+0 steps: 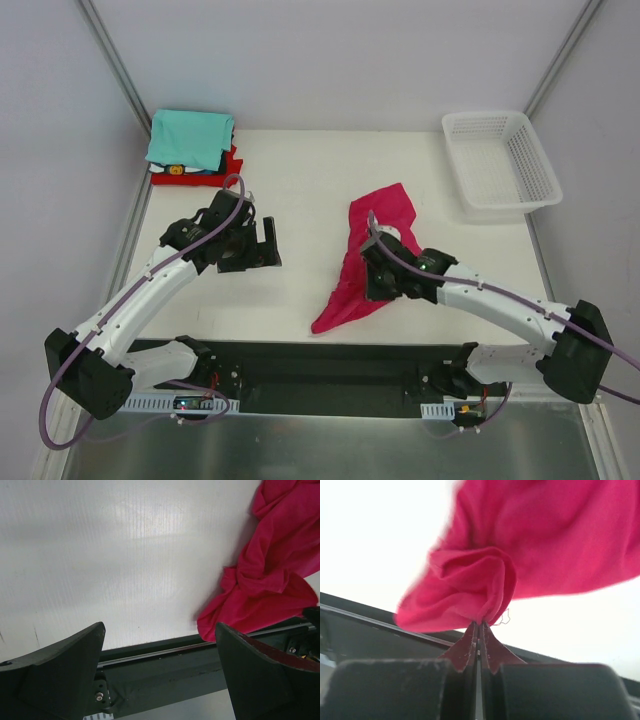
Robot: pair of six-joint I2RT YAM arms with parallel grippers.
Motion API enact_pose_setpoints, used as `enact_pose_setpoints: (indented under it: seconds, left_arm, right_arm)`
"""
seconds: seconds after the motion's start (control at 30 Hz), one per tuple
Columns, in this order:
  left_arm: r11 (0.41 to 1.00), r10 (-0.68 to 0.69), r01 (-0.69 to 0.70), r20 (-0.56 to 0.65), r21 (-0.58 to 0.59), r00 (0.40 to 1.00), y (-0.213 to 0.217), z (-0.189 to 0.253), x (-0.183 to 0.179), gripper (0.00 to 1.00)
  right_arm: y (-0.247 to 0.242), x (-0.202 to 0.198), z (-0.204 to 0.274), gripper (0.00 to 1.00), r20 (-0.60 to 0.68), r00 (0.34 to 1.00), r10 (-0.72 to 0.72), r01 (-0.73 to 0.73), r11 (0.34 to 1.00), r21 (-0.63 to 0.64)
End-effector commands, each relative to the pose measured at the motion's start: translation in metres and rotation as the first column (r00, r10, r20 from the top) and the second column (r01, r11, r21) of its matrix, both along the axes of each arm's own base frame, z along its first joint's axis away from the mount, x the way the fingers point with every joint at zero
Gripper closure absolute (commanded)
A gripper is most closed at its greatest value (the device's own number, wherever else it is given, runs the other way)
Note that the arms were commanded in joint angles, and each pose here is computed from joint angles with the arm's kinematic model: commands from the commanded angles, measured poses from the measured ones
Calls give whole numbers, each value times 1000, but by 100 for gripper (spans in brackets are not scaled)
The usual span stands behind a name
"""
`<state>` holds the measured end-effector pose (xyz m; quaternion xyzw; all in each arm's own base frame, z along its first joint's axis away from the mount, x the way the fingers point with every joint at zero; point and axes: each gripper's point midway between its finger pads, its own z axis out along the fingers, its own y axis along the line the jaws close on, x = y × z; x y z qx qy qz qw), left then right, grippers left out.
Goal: Fold and stack the t-shirts
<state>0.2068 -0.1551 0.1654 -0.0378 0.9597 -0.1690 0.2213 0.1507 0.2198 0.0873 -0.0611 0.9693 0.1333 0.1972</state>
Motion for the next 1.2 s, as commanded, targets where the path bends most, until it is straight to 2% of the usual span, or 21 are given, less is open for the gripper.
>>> enact_pose_setpoints:
  seconds: [0.0,0.03,0.13,0.17,0.3,0.43,0.53,0.7,0.83,0.87,0.93,1.1,1.17]
  left_arm:
    - [1000,-18,18,6,-20,1000,-1,7,-5,8]
    - [1000,-17,17,6,-22,1000,-1,7,-5,8]
    - [999,-18,18,8,-29,1000,-2,8,-6,8]
    - [999,-17,17,9,-33,1000,-2,8,-6,8]
    - [999,-17,18,15,-37,1000,-1,8,-9,8]
    - [999,-18,19,14,-45,1000,-1,8,-11,8]
    - [999,-16,17,23,-51,1000,-1,11,-11,8]
    - [998,-19,21,35,-57,999,0,14,-13,8]
    - [998,-20,23,34,-66,999,-1,14,-14,8]
    - [997,-19,21,36,-68,999,-1,15,-14,8]
    - [997,-17,20,32,-69,999,-1,13,-15,8]
    - [997,-17,19,21,-72,1000,-2,11,-16,8]
    - [997,-17,19,20,-73,1000,-2,11,-16,8]
  right_arm:
    - [-12,41,70,99,169,985,12,0,998,-69]
    - [-9,59,97,99,216,976,-15,24,999,-35]
    - [-22,87,130,99,265,964,-34,47,998,-42]
    - [-21,98,157,99,308,950,-48,54,998,-10]
    - [-28,131,223,99,436,900,-22,26,1000,-4]
    - [-25,150,282,99,588,805,76,-65,997,-40]
    - [-20,155,322,99,680,729,76,-97,995,-8]
    - [-39,172,382,99,787,616,5,-26,1000,14]
    - [-60,171,429,99,889,453,-62,26,998,56]
    - [-67,172,450,99,921,371,-122,57,992,109]
    - [-80,169,476,99,950,268,-159,86,986,141]
    - [-102,169,525,99,978,145,-151,157,979,128]
    - [-107,167,544,99,985,75,-155,171,975,141]
